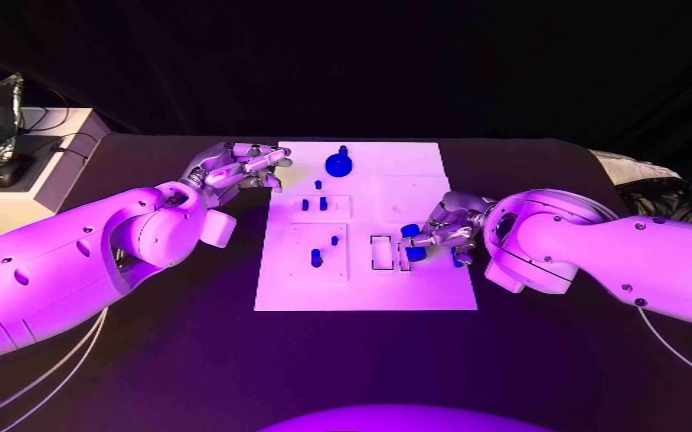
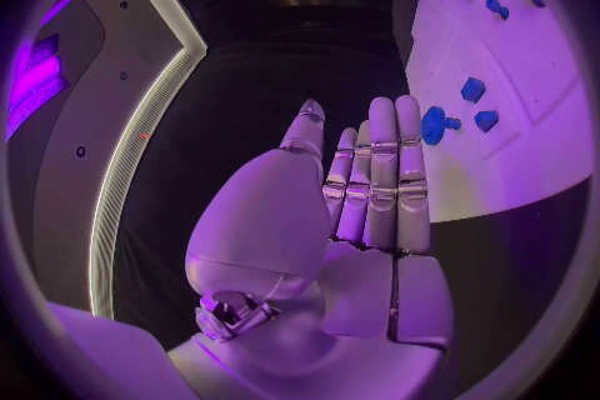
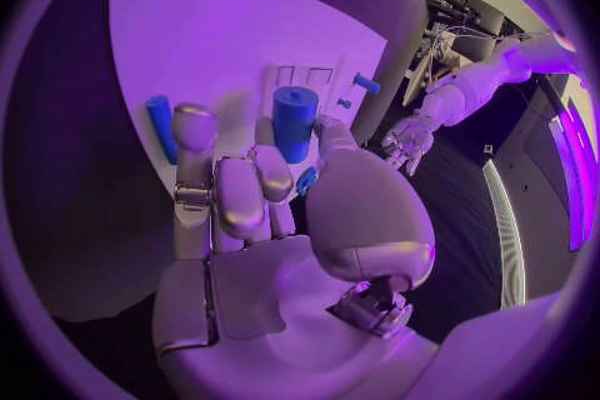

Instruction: Assemble the parts on the task board

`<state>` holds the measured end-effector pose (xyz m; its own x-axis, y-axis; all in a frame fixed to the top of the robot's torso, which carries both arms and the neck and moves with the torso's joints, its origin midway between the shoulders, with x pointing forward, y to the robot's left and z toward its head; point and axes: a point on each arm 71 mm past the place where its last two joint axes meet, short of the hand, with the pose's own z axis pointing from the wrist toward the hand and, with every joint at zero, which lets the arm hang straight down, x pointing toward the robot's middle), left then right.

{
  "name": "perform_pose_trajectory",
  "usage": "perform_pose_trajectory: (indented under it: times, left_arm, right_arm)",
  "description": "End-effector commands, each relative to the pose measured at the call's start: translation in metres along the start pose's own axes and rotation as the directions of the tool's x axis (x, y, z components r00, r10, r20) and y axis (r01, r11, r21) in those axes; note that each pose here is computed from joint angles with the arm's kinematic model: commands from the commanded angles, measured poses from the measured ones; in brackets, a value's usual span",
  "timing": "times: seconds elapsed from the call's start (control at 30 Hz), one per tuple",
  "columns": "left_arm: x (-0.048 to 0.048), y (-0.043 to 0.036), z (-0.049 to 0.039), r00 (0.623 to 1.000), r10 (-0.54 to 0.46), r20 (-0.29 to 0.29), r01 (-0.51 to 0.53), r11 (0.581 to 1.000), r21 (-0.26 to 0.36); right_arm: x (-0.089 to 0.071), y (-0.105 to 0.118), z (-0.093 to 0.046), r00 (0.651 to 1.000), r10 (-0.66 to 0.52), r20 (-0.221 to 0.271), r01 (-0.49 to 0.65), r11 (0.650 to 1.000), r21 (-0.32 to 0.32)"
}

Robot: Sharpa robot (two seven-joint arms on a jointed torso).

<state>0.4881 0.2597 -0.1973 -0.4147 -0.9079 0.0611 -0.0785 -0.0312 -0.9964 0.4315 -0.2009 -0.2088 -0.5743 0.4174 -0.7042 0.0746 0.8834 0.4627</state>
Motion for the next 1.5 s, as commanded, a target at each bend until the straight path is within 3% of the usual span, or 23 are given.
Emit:
perform_pose_trajectory:
  times: [0.03,0.47,0.97,1.5]
  left_arm:
    - [0.0030,-0.0002,0.0005,1.000,-0.015,-0.025,0.015,1.000,-0.001]
    - [0.0039,-0.0005,-0.0001,0.999,-0.016,-0.034,0.016,1.000,-0.003]
    - [0.0029,-0.0001,-0.0011,0.999,-0.024,-0.035,0.024,1.000,-0.013]
    - [0.0024,-0.0001,-0.0016,0.999,-0.025,-0.035,0.025,1.000,-0.016]
  right_arm:
    - [0.006,0.008,0.002,0.997,0.066,-0.035,-0.066,0.998,-0.001]
    - [0.015,0.031,0.013,1.000,0.015,-0.016,-0.016,0.999,-0.048]
    - [0.022,0.033,0.014,0.998,-0.032,-0.055,0.029,0.998,-0.056]
    - [0.026,0.030,0.017,0.997,-0.052,-0.065,0.048,0.998,-0.050]
